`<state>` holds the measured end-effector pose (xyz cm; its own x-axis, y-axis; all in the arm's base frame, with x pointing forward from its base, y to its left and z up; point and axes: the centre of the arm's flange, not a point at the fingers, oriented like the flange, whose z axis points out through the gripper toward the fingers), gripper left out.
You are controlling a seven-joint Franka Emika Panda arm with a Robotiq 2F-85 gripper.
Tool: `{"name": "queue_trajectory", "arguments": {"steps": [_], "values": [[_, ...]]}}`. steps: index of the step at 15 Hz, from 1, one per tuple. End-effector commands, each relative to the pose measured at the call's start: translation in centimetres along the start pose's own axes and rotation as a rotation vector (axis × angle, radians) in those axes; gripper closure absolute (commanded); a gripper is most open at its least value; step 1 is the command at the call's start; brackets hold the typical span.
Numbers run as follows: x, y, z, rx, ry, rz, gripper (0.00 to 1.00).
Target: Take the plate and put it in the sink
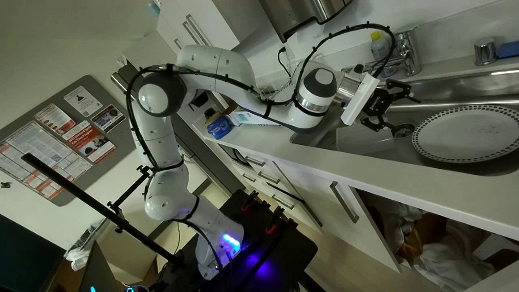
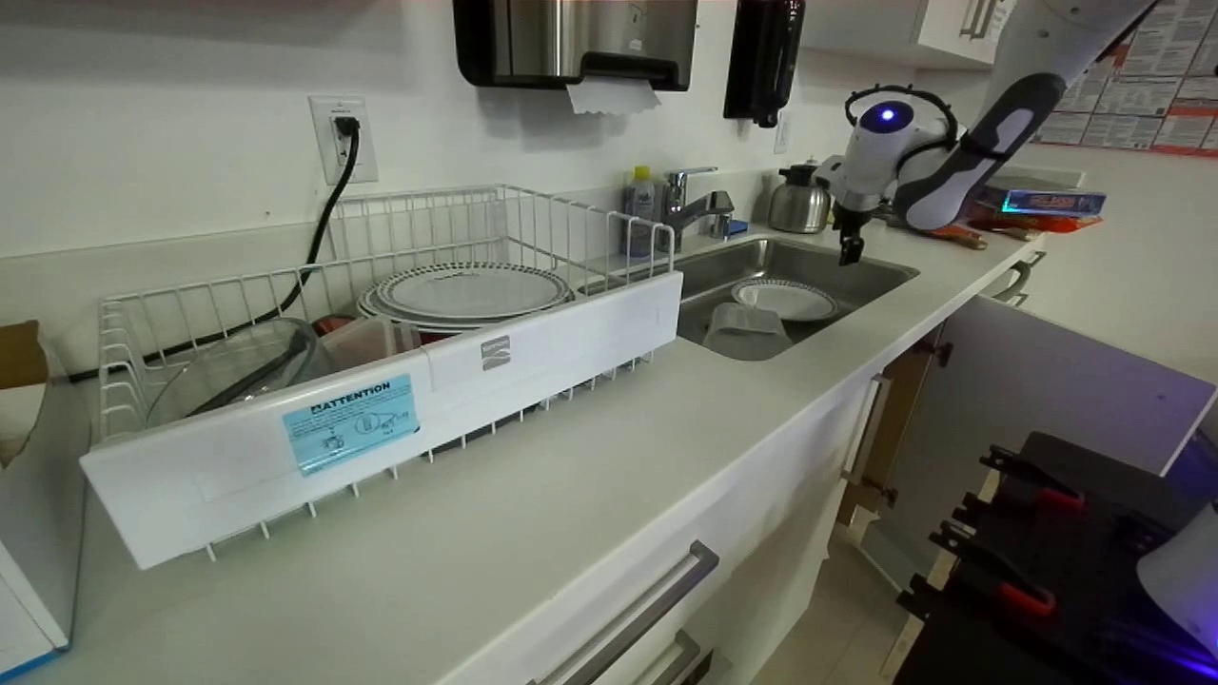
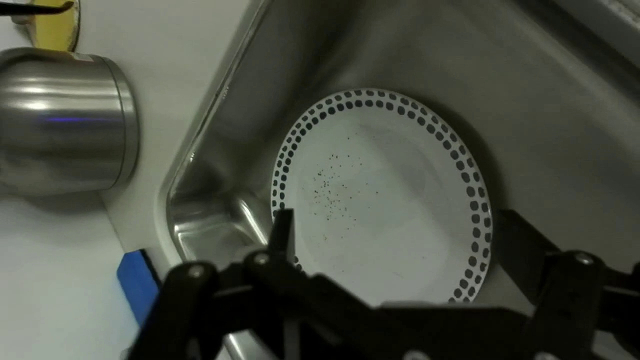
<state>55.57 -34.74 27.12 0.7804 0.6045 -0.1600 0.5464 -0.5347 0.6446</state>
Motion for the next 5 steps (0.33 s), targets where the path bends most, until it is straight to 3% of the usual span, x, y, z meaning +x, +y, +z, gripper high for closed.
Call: {"name": "queue_trajectory", "arguments": {"steps": [1,5], "values": [[-2.2,1.6,-4.7,0.017,0.042,0.028,0.0],[-2.7,2.4,-7.0,0.017,0.059,0.054,0.0]]}}
